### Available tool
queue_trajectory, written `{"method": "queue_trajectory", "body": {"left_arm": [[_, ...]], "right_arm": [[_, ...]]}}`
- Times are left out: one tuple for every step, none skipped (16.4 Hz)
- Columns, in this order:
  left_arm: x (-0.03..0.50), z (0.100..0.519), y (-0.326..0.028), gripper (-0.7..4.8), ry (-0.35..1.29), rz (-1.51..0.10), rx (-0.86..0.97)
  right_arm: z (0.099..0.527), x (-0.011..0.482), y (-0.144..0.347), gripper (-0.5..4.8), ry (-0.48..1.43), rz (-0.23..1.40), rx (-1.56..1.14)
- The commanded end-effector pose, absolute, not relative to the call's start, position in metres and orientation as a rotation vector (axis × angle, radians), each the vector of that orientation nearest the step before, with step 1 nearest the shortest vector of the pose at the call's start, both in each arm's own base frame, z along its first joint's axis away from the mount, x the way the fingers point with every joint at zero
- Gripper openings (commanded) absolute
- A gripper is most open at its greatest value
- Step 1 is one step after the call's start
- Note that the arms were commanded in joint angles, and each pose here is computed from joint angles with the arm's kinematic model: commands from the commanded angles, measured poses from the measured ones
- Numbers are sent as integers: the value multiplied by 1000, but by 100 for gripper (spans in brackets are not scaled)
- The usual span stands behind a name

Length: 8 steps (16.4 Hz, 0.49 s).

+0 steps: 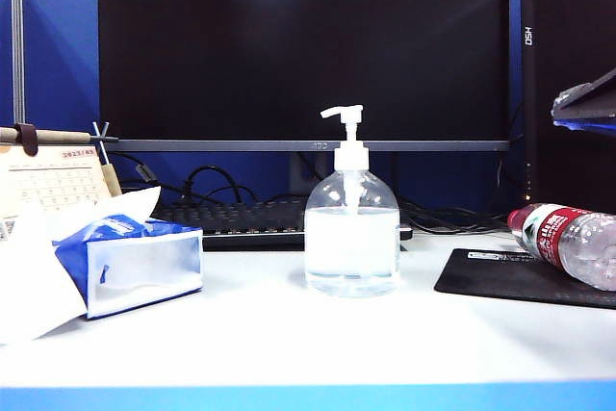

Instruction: Pull out a tissue from the tissue dispenser, then press the switch of the alcohol sanitizer bottle to drop some sanitizer on the paper tissue, and finally place the treated tissue on the table.

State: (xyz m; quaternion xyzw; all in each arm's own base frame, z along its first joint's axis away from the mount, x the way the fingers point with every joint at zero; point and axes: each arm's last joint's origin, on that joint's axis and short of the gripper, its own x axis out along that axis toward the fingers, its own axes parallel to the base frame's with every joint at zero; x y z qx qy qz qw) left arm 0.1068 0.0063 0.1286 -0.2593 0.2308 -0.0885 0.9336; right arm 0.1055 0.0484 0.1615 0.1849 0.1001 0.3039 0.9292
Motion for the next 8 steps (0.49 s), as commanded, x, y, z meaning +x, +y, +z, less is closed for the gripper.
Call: {"method": "queue_trajectory", "body": {"left_arm": [[106,127,6,479,510,-129,-686],[106,127,6,479,511,-123,-705],[106,127,7,479,509,-100,-714],[106,127,7,479,508,-92,-723],[106,127,7,479,512,-96,-750],[106,127,6,479,518,-114,-766],[106,128,6,479,525,-129,-776],[106,128,5,479,528,-153,-780]], "right_arm": [[164,106,48,-5,183,625,377],[164,106,48,-5,185,610,376],[160,106,47,2,210,559,374],[158,107,46,14,228,524,372],[155,107,45,27,257,493,368],[154,106,45,27,269,491,367],[153,106,45,27,274,490,366],[153,106,45,27,276,489,366]]}}
